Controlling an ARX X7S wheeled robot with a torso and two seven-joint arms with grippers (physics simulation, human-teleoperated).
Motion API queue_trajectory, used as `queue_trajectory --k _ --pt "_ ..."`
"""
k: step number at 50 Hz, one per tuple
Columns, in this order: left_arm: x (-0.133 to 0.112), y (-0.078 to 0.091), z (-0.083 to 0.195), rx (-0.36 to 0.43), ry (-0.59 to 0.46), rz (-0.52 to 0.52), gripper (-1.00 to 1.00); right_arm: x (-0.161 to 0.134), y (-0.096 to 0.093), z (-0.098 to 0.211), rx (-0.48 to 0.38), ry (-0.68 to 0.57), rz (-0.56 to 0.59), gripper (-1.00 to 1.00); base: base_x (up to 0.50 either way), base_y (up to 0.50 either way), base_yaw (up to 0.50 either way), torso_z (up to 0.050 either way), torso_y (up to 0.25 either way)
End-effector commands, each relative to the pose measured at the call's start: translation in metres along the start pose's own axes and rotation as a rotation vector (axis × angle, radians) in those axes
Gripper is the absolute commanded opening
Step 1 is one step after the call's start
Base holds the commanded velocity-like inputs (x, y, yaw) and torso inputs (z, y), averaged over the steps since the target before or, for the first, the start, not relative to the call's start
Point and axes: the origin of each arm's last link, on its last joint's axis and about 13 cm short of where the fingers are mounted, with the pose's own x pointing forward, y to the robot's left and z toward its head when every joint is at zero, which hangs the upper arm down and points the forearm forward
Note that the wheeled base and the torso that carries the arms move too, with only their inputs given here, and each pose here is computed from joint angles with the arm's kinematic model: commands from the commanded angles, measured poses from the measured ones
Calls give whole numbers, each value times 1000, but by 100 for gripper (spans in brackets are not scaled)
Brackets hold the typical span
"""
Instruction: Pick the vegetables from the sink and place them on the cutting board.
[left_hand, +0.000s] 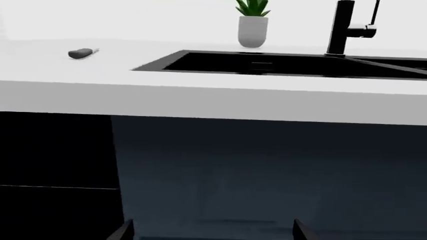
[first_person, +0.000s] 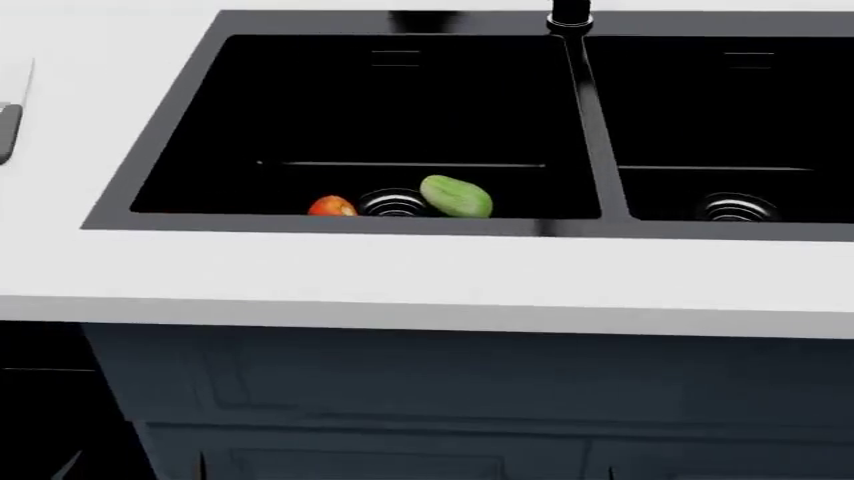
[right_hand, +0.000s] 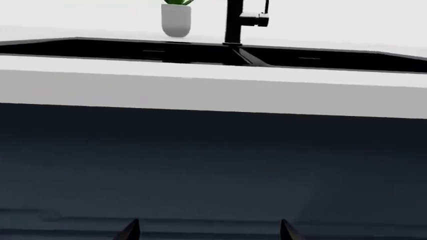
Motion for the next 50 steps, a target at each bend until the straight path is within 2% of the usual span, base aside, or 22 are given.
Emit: queue_trajectory --k 1,2,3,6,11,13,14,15,16,17,18,23,29,31,36,43,46,50 --pt "5 -3 7 4 -1 9 100 -7 -3 24 -26 3 8 100 0 0 0 0 0" --pt "8 -5 14 4 8 -24 100 -9 -4 37 -38 -33 30 100 0 0 0 0 0" --pt "14 -7 27 47 13 -2 100 -9 -5 51 -65 -57 40 100 0 0 0 0 0" --pt "28 -12 93 83 -152 -52 100 2 -10 109 -108 -128 41 100 0 0 0 0 0" --pt "45 -10 156 121 -243 -49 100 12 -15 169 -140 -211 34 100 0 0 0 0 0" --pt "49 -9 171 129 -263 -44 100 14 -16 187 -162 -240 29 100 0 0 0 0 0" --pt "49 -8 181 66 -255 -74 100 16 -18 197 -167 -255 25 100 0 0 0 0 0" --pt "50 -7 191 47 -243 -90 100 18 -20 208 -176 -274 14 100 0 0 0 0 0" --pt "51 -6 201 106 -274 -53 100 19 -22 219 -184 -287 1 100 0 0 0 0 0" --pt "52 -5 209 126 -286 -37 100 20 -23 227 -188 -302 1 100 0 0 0 0 0" --pt "53 -3 228 127 -312 -41 100 21 -23 241 -212 -325 -2 100 0 0 0 0 0" --pt "59 -6 270 142 -370 -61 100 29 -25 286 -245 -369 -21 100 0 0 0 0 0" --pt "64 -5 289 188 -368 -54 100 38 -31 315 -328 -349 -51 100 0 0 0 0 0" --pt "65 -4 292 201 -367 -45 100 38 -35 326 -330 -354 -45 100 0 0 0 0 0" --pt "67 -2 296 197 -368 -31 100 43 -35 316 -329 -312 18 100 151 0 0 0 0" --pt "66 -4 295 198 -372 -36 100 47 -37 307 -263 -270 54 100 500 0 0 0 0" --pt "66 -5 295 206 -370 -40 100 53 -37 295 -184 -206 122 100 500 0 0 0 0" --pt "66 -5 297 209 -373 -38 100 56 -34 291 -171 -190 145 100 500 0 0 0 0"
